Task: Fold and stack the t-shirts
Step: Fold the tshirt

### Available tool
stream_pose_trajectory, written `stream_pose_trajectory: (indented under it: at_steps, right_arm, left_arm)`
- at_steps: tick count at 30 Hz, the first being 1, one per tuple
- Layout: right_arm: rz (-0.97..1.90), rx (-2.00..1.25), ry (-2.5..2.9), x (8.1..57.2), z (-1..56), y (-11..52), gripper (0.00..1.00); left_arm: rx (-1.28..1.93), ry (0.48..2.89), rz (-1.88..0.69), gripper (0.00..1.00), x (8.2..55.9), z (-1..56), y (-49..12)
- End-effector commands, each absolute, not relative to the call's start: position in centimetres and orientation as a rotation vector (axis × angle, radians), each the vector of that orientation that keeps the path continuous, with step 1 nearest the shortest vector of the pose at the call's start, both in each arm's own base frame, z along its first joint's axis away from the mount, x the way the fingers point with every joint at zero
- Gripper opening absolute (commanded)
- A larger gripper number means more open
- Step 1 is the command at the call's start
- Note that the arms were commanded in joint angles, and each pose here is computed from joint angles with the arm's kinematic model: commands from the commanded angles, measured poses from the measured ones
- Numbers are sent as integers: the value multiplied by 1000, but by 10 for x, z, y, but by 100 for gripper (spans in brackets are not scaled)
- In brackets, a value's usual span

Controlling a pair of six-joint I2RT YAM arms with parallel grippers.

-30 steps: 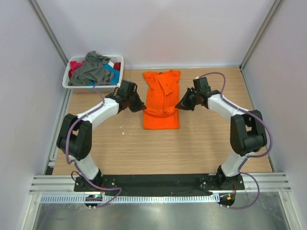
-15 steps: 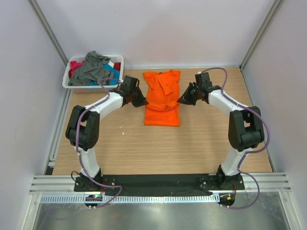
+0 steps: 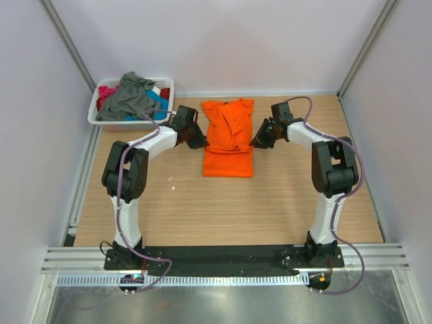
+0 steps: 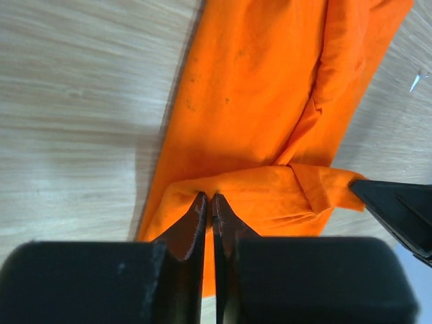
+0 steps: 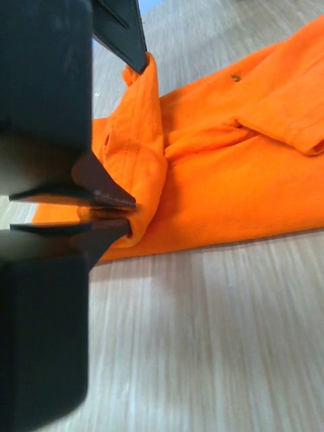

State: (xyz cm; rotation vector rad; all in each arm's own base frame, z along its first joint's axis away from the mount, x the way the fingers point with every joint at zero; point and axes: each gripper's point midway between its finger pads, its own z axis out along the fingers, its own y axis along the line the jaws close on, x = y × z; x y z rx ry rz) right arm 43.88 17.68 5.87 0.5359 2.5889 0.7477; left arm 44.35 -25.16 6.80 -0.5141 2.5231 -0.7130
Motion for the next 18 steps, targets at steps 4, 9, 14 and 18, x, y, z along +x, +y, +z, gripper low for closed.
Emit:
stream_pose_trajectory:
  at_steps: [4,9,14,18]
  right_arm:
    - [788,475,2488,476,85,184,41]
    - [814,469,2428,504,102,189,69]
    - [802,445,2395,527,122,186,83]
    - [767,402,2367,525,143,176,84]
  left_arm:
    - [-456,2444,-766,39,475,91,-256]
    - [-434,2387,-772,57,504,110,-259]
    - [-389,2320,-771,78,526,141,-255]
    - [-296,2287,-719,94,517,171,-246]
